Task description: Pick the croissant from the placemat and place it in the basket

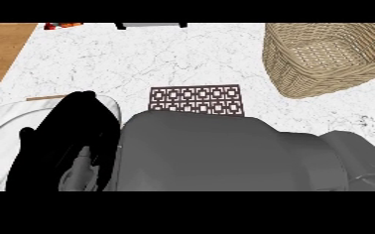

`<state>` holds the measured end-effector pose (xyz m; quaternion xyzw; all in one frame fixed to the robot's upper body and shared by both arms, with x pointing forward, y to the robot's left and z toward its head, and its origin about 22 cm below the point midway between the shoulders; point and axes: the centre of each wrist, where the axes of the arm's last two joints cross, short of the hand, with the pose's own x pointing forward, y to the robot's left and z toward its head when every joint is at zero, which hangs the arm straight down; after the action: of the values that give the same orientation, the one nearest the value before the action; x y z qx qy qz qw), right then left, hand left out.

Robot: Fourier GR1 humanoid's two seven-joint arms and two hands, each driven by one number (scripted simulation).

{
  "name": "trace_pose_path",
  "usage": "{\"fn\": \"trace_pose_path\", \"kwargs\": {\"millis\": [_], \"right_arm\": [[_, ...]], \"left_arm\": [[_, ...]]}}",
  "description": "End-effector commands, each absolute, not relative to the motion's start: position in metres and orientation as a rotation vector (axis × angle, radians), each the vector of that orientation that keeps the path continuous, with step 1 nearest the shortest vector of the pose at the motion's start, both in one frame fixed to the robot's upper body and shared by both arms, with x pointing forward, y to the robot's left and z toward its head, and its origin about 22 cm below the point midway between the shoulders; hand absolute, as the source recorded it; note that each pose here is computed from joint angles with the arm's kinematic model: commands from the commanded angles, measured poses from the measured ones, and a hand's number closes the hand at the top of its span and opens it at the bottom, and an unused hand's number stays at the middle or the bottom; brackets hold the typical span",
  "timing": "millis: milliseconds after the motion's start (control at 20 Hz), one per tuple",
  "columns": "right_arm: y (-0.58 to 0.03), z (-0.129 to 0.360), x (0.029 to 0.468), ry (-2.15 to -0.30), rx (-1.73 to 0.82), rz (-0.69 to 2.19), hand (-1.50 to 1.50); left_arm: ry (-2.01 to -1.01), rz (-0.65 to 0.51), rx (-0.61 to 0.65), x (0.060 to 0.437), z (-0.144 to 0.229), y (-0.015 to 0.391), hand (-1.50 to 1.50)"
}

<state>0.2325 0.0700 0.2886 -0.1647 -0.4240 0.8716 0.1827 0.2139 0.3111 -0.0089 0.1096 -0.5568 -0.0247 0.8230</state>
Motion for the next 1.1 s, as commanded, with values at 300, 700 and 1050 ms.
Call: {"fn": "trace_pose_path", "kwargs": {"millis": [300, 700, 1050], "right_arm": [[0.062, 0.247, 0.222, -1.155, -0.492, 2.425, -1.50], [0.044, 0.193, 0.223, -1.043, -0.567, 2.460, -1.50], [0.031, 0.171, 0.229, -1.035, -0.568, 2.435, -1.50]], "left_arm": [[-1.014, -0.025, 0.145, 0.206, -0.037, 0.306, 0.00], [-1.020, -0.026, 0.163, 0.195, -0.047, 0.299, 0.00], [-1.022, -0.031, 0.142, 0.200, -0.048, 0.299, 0.00]]}}
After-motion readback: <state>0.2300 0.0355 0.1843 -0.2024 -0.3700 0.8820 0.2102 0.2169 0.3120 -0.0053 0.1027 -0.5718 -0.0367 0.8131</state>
